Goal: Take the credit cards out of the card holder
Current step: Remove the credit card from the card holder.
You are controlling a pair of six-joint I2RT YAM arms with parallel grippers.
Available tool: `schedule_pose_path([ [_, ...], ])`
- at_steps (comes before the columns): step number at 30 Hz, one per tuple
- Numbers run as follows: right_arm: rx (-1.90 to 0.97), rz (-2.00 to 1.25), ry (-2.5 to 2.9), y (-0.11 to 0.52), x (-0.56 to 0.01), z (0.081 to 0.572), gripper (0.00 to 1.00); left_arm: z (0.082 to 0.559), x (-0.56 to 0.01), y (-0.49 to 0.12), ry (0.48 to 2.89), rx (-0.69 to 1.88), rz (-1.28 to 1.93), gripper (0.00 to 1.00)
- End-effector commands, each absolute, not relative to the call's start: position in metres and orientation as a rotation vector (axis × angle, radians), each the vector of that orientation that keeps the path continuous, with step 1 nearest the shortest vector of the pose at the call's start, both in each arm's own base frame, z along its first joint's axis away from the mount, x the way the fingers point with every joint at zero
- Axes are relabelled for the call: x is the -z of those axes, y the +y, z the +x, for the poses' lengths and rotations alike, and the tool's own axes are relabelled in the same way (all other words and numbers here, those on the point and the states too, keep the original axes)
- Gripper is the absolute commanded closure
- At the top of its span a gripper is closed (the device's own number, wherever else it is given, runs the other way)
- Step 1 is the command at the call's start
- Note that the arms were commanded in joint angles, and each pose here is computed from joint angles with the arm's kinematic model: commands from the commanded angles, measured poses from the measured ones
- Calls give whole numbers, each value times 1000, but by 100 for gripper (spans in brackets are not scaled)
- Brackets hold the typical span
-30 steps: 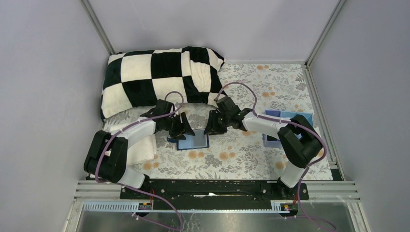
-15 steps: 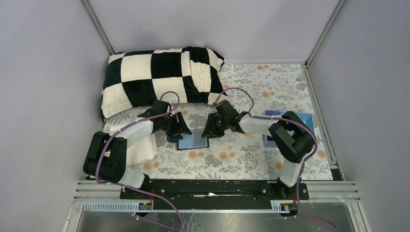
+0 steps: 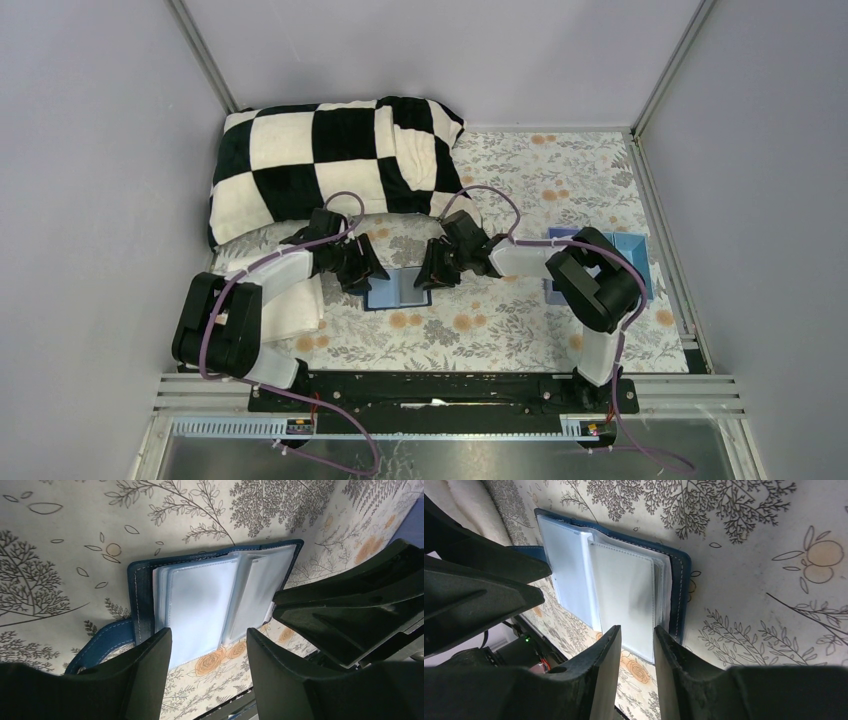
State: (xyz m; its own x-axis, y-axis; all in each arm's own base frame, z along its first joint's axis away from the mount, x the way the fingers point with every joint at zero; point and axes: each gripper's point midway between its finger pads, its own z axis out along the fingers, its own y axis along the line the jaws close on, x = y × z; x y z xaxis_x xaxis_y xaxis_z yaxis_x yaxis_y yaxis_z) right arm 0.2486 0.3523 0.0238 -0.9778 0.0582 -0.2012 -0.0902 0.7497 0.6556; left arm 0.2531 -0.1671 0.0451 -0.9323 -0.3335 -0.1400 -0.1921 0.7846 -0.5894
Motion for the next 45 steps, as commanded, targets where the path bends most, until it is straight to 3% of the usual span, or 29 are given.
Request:
schedule_pose_path([
  [1, -1091, -41, 2740, 361, -22, 244, 63, 260, -42, -161, 2710, 841, -417, 40],
  [27, -1370, -65, 2644, 391, -55, 243, 63, 259, -30, -173, 2711, 962, -422, 40],
  [36, -1434, -136, 2609, 406, -70, 242, 63, 288, -70, -135, 2648, 786, -383, 39],
  [45, -1424, -230, 2629, 432, -66, 240, 63, 303, -111, -112, 2518, 848, -446, 38],
])
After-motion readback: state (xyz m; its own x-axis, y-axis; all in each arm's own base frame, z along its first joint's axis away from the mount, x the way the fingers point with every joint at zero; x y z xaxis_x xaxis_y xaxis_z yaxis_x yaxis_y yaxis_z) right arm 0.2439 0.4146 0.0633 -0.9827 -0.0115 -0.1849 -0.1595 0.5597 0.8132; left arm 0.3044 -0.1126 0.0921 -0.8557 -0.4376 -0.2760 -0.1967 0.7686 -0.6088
